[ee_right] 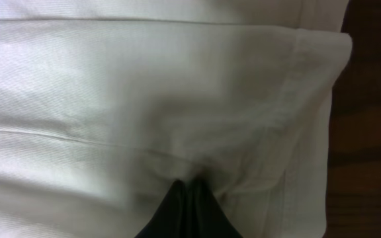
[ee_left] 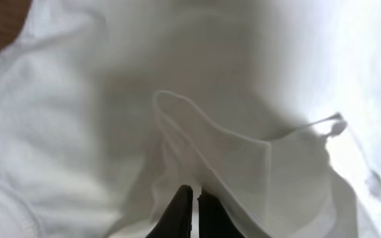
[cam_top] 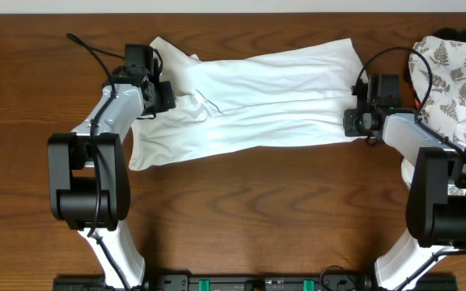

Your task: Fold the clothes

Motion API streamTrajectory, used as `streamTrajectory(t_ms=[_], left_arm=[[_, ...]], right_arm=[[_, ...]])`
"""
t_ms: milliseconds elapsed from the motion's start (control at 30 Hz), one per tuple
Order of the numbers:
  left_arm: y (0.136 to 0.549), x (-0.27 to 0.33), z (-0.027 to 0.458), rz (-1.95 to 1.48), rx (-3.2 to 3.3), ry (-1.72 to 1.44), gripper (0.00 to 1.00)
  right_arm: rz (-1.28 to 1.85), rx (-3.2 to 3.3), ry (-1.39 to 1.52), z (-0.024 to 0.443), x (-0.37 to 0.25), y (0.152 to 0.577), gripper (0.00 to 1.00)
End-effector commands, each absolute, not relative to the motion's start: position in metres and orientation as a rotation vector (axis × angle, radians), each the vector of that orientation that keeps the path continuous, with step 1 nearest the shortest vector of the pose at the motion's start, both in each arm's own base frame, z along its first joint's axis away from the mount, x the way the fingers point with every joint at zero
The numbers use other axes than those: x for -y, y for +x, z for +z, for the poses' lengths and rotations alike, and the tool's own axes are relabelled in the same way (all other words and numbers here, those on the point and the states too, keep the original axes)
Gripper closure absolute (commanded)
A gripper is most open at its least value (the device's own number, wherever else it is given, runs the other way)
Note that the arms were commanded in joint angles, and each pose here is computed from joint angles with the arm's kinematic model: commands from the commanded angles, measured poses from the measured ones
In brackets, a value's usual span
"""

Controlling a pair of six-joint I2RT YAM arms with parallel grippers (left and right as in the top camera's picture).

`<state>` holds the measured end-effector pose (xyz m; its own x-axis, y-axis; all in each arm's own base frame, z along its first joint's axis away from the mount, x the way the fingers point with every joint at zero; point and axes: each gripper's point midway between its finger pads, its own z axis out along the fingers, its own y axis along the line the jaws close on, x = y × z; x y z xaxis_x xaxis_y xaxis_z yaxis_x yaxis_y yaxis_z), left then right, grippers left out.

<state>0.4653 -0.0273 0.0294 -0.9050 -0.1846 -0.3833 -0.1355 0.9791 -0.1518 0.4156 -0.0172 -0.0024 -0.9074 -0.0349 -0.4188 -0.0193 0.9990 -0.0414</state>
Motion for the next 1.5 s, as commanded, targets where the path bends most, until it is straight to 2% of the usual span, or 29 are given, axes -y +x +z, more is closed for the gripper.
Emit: streamTrajectory(t_ms=[0,600,800,967,1067,1233,1467], left_arm=[[0.477,0.028,0.051,-0.177,-2.654,-0.204,0.92],[0.519,0.045,0.071,-0.324,-2.466,-0.158,0.86],[0.524,0.031,0.127,-0.268,-2.388,-0.178,0.87],[0.493,0.013,0.163,-0.135,-2.416,-0.234,0.94],[0.472,0.017,0.154,-0.138,-2.506,-0.239,0.94],[0.445,0.033,0.106,-0.132,-2.672,-0.209,0.94],[0.442,0.062,0.062,-0.183,-2.766,-0.137,0.94]], right_arm=[[-0.106,-2.809,-0.027,-0.035,0.028,0.395,0.94],[-0.103,-2.796,-0.027,-0.034,0.028,0.398,0.93],[-0.104,-2.772,-0.026,-0.032,0.028,0.404,0.92],[-0.104,-2.772,-0.026,-0.032,0.028,0.404,0.92],[-0.104,-2.772,-0.026,-0.032,0.028,0.404,0.93],[-0.099,-2.767,-0.026,-0.031,0.027,0.405,0.93],[-0.098,-2.768,-0.026,-0.032,0.027,0.405,0.93]])
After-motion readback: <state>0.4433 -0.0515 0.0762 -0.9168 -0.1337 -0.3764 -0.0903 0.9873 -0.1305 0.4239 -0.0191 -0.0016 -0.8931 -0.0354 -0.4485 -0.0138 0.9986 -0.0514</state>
